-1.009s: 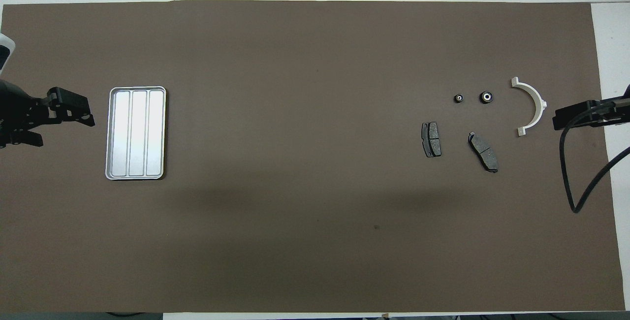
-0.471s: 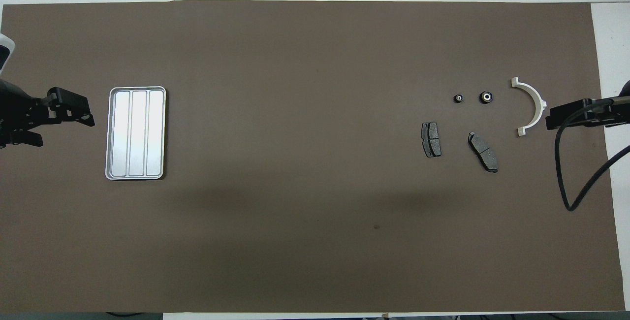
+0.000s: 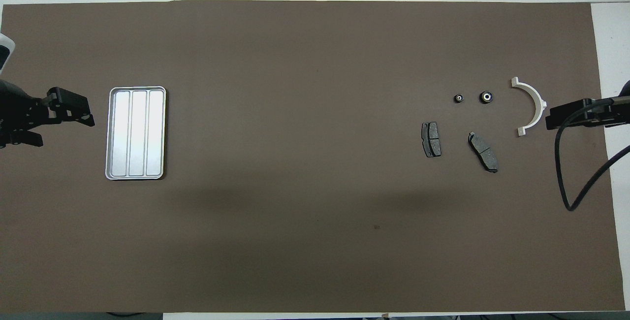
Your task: Place bearing gear from tray to pile
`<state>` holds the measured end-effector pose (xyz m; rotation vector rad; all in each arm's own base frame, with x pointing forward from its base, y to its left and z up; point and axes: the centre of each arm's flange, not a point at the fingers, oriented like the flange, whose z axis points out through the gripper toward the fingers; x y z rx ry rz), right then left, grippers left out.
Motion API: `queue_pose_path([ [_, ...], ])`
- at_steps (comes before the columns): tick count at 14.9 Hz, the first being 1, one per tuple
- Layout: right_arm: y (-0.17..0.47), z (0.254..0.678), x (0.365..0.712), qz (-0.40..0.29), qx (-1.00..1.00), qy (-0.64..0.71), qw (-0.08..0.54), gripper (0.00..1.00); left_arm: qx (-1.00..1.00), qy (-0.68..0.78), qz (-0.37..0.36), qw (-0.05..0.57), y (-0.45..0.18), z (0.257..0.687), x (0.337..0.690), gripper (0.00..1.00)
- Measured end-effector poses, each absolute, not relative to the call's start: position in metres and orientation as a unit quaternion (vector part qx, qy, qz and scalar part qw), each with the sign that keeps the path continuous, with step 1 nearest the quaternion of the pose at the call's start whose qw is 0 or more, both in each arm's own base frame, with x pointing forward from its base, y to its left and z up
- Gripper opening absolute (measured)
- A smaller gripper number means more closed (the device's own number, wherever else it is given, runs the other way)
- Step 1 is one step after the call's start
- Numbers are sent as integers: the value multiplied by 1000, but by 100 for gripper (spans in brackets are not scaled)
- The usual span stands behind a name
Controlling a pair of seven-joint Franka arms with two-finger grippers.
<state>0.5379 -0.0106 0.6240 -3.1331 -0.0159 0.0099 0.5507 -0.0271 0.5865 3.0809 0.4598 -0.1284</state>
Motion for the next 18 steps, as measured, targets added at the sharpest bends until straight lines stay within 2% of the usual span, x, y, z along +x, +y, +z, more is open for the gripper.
queue_pose_path([
  [18,-17,624,538,4,-1000,1,4,100,988,147,-41,12,-27,587,551,100],
])
